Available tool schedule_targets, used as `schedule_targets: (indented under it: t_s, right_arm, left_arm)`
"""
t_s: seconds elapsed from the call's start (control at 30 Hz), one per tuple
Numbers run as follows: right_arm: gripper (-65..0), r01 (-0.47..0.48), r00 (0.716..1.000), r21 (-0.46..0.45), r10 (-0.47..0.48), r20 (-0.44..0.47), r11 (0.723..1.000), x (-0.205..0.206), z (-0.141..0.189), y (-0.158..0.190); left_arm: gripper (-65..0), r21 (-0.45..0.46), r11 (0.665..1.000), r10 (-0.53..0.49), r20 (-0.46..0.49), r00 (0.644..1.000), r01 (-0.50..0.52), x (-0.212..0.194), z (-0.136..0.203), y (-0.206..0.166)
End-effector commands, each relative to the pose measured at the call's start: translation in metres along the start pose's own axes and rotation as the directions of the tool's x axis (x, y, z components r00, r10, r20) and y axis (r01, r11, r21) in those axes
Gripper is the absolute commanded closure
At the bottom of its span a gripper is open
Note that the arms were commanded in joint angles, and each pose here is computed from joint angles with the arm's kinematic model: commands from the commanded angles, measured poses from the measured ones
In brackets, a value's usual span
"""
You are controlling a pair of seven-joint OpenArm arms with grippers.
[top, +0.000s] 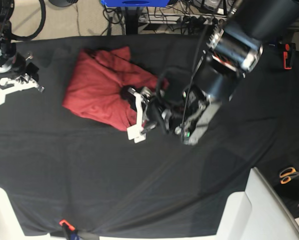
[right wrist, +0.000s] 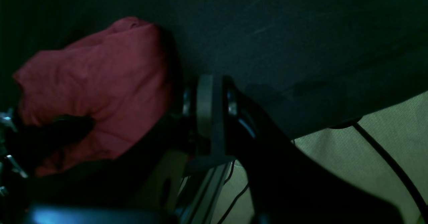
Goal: Fold the T-shirt properly
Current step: 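Press and square the folded shirt bundle with the left gripper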
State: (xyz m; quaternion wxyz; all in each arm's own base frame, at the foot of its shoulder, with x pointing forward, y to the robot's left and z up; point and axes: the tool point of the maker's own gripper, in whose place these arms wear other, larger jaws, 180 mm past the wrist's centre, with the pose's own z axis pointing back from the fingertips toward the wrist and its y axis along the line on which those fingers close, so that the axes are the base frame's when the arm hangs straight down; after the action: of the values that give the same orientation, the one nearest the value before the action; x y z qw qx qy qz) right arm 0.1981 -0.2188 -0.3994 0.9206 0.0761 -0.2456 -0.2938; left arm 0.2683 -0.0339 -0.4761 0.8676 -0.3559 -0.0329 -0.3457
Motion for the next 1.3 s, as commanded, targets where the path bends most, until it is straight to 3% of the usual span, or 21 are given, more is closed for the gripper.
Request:
schedule_targets:
  t_s: [0.0,0.07,0.17,0.3,0.47,0.63,0.77,0.97,1.13,1.27]
  right_arm:
    - [-5.0,-0.008,0.999,0.014,0.007,0.034,1.000,0.009,0.004,0.004]
    - [-5.0,0.009,1.000,0.024,-0.010,0.029,1.000,0.006,0.003,0.008]
    - [-5.0,0.028,0.999,0.033,-0.028,0.022,0.999,0.001,0.002,0.012]
    - [-5.0,0.041,0.999,0.040,-0.042,0.017,0.998,-0.003,0.001,0.015]
    - [-5.0,0.104,0.994,0.031,-0.105,0.039,0.994,0.001,0.002,0.009]
    - [-5.0,0.176,0.982,0.007,-0.176,0.074,0.984,0.011,0.006,-0.007]
    - [-5.0,0.179,0.981,0.004,-0.179,0.075,0.984,0.011,0.006,-0.008]
    - [-5.0,0.181,0.981,0.002,-0.181,0.072,0.983,0.009,0.006,-0.009]
    - [-5.0,0.181,0.981,0.002,-0.181,0.072,0.983,0.009,0.006,-0.009]
    - [-5.0,0.182,0.981,0.003,-0.182,0.071,0.983,0.009,0.006,-0.008]
  left_arm:
    - [0.0,0.021,0.997,-0.074,0.000,0.997,0.074,0.021,0.010,-0.001]
    - [0.0,0.046,0.986,-0.159,-0.093,0.983,0.163,0.017,0.008,-0.001]
    - [0.0,0.072,0.952,-0.272,-0.237,0.932,0.296,0.010,0.007,0.001]
    - [0.0,0.110,0.897,-0.374,-0.331,0.866,0.429,0.023,0.019,0.010]
    - [0.0,0.183,0.788,-0.469,-0.441,0.765,0.588,0.045,0.041,0.031]
    - [0.0,0.219,0.656,-0.555,-0.508,0.658,0.722,0.062,0.035,0.035]
    - [0.0,0.189,0.575,-0.615,-0.542,0.572,0.796,0.062,0.011,0.022]
    - [0.0,0.157,0.468,-0.697,-0.539,0.473,0.869,0.076,-0.013,-0.006]
    - [0.0,0.165,0.385,-0.740,-0.533,0.410,0.908,0.093,-0.012,-0.021]
    - [0.0,0.169,0.357,-0.733,-0.559,0.388,0.918,0.094,-0.009,-0.016]
